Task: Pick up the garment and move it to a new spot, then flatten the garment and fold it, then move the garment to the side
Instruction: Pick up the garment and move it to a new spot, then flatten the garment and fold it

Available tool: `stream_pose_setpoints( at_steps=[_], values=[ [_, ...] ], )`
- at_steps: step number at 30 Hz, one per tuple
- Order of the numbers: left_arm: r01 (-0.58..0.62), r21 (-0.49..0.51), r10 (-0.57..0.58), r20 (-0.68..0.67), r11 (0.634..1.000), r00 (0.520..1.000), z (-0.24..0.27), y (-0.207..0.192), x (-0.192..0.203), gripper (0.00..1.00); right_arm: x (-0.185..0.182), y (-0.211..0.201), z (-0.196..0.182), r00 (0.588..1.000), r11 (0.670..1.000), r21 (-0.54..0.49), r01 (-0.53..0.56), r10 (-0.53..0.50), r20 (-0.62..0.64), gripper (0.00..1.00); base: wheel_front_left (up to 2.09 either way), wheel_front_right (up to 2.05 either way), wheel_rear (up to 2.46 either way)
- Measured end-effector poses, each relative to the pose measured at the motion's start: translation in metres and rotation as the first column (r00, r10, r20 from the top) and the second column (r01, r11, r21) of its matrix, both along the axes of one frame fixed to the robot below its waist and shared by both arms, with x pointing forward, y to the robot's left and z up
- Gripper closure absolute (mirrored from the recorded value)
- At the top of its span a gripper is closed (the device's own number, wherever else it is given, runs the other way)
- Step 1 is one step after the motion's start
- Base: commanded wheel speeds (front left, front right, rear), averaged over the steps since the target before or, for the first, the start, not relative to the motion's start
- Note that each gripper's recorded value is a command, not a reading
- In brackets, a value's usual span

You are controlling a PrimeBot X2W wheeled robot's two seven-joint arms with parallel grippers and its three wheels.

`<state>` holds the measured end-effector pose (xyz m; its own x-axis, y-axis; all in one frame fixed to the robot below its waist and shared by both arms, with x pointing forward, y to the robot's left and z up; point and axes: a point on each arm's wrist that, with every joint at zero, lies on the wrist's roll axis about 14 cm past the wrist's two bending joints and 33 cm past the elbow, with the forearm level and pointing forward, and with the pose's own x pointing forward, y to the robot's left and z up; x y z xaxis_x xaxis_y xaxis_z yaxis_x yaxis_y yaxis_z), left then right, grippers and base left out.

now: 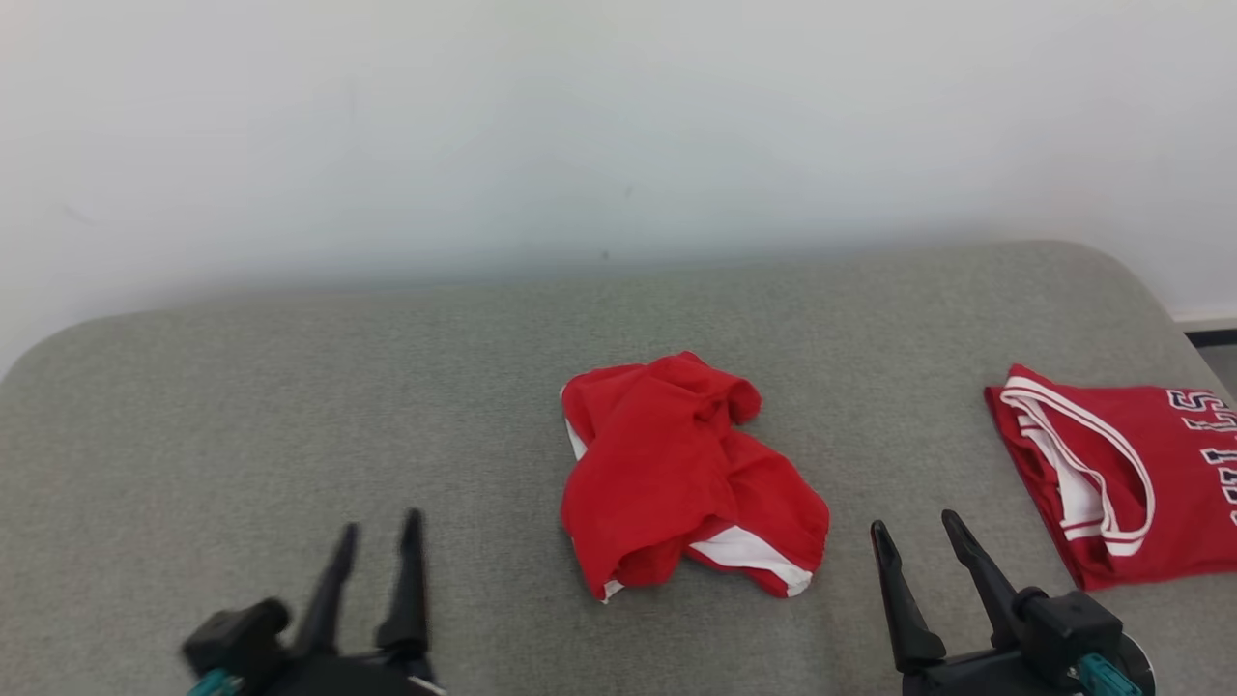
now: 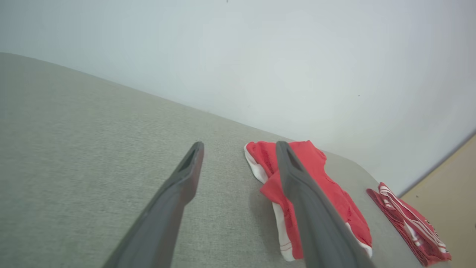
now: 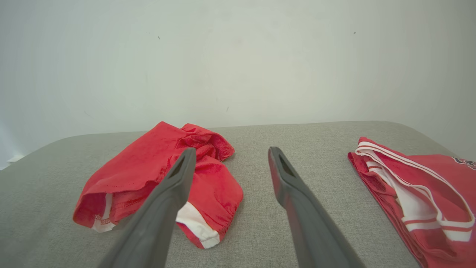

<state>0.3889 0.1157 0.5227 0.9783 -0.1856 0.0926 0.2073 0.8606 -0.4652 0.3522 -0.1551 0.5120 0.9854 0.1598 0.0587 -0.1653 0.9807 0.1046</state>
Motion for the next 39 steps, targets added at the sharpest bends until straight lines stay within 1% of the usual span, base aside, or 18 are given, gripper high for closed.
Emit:
stream_pose_setpoints(
  at_steps=[1,2,3,10,15,18,23,39],
  values=[
    [-0.039,0.005,0.039,0.02,0.999,0.999,0.005,0.011,-0.003,0.0,0.0,0.0,0.0,1.0,1.0,0.0,0.0,0.0,0.0,0.0,0.0,0.0,0.0],
    [-0.039,0.005,0.039,0.02,0.999,0.999,0.005,0.011,-0.003,0.0,0.0,0.0,0.0,1.0,1.0,0.0,0.0,0.0,0.0,0.0,0.0,0.0,0.0],
    [-0.065,0.017,0.064,0.035,0.998,0.997,0.007,0.021,-0.007,0.0,0.0,0.001,0.0,1.0,1.0,-0.002,-0.001,0.001,0.0,0.0,0.0,0.0,0.0],
    [-0.19,0.136,0.18,0.087,0.972,0.98,0.007,0.06,-0.041,0.0,-0.003,0.007,-0.007,1.0,1.0,0.003,-0.014,0.014,-0.027,0.0,0.0,0.0,0.0],
    [-0.205,0.252,0.186,0.097,0.946,0.978,-0.001,0.069,-0.056,0.0,-0.007,0.008,-0.013,0.999,1.0,0.008,-0.013,0.013,-0.044,0.0,0.0,0.0,0.0],
    [-0.2,0.287,0.183,0.087,0.937,0.979,-0.007,0.072,-0.063,0.0,-0.011,0.006,-0.02,0.998,1.0,0.011,-0.005,0.006,-0.067,0.0,0.0,0.0,0.0],
    [-0.204,0.304,0.19,0.076,0.931,0.979,-0.012,0.076,-0.07,0.0,-0.016,0.003,-0.027,0.996,1.0,0.016,0.009,-0.007,-0.088,0.0,0.0,0.0,0.0],
    [-0.183,0.292,0.174,0.059,0.939,0.983,-0.018,0.069,-0.068,0.0,-0.016,0.004,-0.027,0.996,1.0,0.025,0.014,-0.012,-0.085,0.0,0.0,0.0,0.0]
  ],
)
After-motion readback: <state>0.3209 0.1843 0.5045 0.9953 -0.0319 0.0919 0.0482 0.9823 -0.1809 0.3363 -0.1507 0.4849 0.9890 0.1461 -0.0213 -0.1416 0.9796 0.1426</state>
